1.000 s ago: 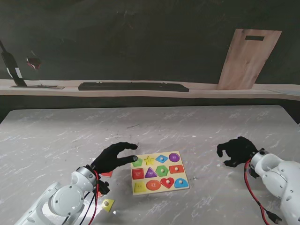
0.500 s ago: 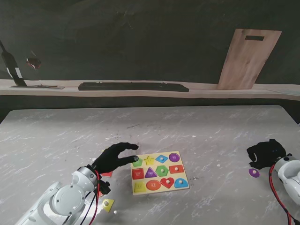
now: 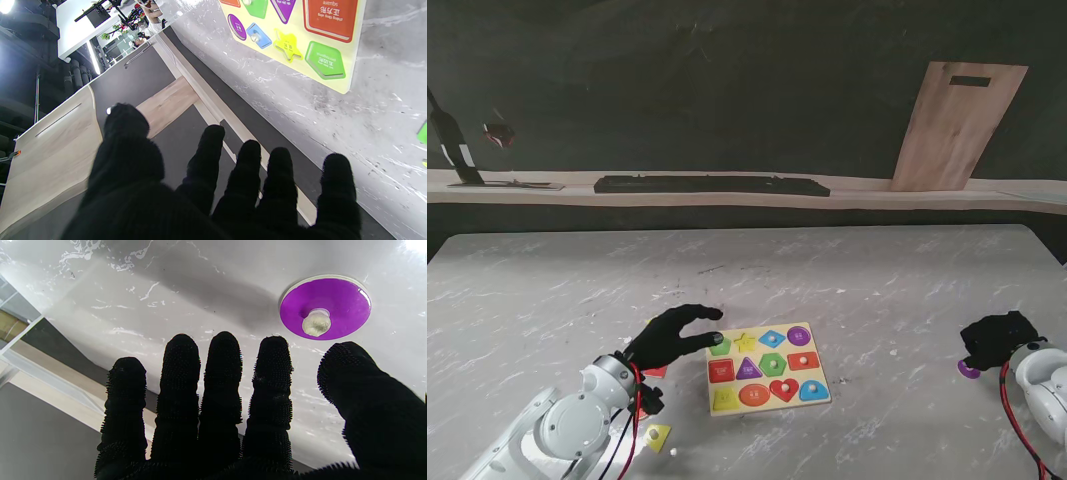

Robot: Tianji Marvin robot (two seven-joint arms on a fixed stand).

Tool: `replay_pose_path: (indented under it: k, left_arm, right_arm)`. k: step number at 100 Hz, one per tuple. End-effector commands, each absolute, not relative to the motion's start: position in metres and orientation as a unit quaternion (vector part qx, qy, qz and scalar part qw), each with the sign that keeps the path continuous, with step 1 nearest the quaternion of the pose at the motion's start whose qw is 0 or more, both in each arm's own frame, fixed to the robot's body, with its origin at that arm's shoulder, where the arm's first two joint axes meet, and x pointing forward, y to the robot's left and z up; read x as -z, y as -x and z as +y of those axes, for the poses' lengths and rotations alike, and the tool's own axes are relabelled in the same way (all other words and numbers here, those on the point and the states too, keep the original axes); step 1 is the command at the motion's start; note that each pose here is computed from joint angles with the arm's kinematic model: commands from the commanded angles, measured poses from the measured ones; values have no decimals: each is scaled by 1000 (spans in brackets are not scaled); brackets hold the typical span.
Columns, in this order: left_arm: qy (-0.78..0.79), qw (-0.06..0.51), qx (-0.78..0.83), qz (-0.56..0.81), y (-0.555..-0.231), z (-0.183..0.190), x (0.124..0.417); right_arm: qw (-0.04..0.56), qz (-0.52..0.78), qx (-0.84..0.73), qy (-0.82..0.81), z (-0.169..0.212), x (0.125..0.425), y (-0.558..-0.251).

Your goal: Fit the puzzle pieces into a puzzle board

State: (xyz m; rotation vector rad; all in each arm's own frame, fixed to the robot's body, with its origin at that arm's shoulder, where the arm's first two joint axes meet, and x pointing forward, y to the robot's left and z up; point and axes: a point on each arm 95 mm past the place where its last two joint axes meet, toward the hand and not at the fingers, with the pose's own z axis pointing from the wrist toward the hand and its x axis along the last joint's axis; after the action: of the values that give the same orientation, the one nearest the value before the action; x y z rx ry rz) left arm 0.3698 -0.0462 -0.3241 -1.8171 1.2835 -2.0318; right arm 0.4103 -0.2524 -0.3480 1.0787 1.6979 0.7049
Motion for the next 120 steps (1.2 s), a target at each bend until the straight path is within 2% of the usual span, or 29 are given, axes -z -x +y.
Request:
replay_pose_path:
  k: [1,84,120]
  left_arm:
    - [604,61,672,424,-369,-48,324]
    - [604,60,671,425,-370,-49,325]
    - [604,61,672,425,-369,-49,325]
  right_arm:
    - [480,702,-283,-442,-252,353,-408]
    - [465,704,-261,-469,-250,374,-407]
    - [474,672,-321,-470,-233,360,-413]
